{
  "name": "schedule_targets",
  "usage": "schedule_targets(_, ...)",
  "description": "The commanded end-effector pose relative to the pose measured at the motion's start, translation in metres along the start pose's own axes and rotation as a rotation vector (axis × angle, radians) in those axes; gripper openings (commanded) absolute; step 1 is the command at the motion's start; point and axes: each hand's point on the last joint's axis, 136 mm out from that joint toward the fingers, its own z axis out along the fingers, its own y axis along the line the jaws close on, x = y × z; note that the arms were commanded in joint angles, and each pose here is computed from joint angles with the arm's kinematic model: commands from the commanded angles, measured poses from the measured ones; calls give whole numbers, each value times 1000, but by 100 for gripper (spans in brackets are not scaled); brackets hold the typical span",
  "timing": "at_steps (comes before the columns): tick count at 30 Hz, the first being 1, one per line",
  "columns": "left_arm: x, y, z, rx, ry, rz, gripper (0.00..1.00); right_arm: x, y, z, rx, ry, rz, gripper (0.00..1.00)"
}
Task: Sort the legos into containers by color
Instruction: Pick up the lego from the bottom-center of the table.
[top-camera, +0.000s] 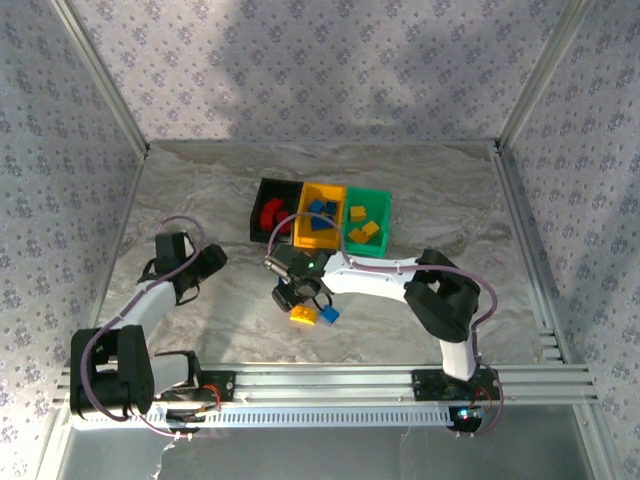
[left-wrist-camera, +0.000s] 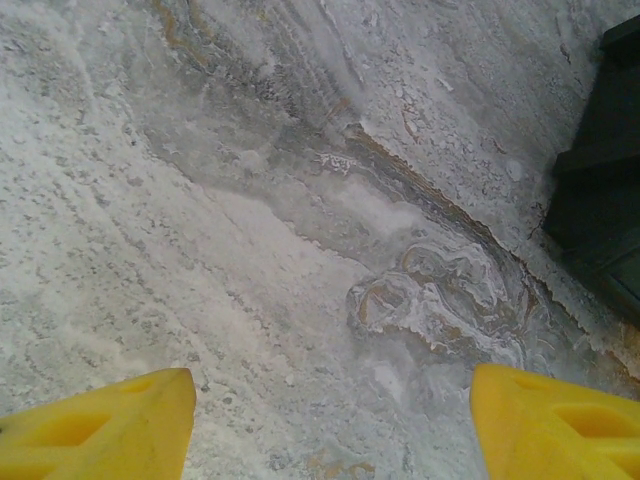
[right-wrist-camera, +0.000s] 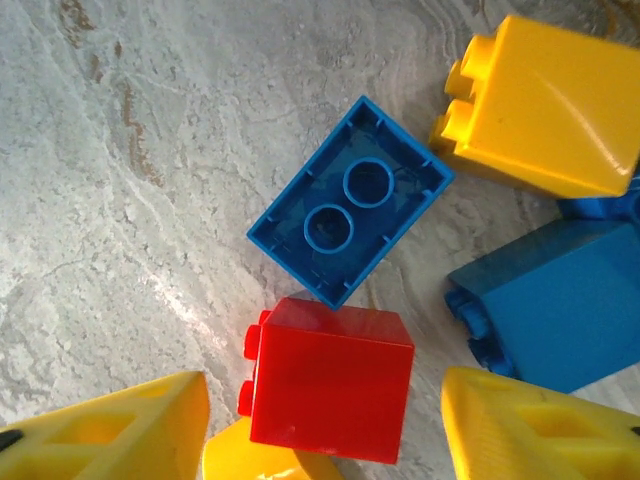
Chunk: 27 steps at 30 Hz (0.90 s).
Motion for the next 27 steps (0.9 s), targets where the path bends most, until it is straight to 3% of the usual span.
schedule_targets(1, -3, -7, 0, 24, -7, 8, 73, 9, 0, 14, 29, 39, 26, 62)
schedule_targets(5, -2, -8, 0, 26, -5, 10, 73, 18, -4, 20, 58, 60, 25, 59)
schedule_targets(12, -2, -9, 1, 27, -4, 15, 73, 5, -1, 7, 82, 19, -9, 40)
schedule_targets(20, -2, -9, 1, 28, -3, 16, 73, -78, -14, -43, 46, -163, -1, 39)
schedule_targets(27, -1, -10, 4, 26, 8, 20, 73, -153, -65, -38, 75, -260, 83, 40)
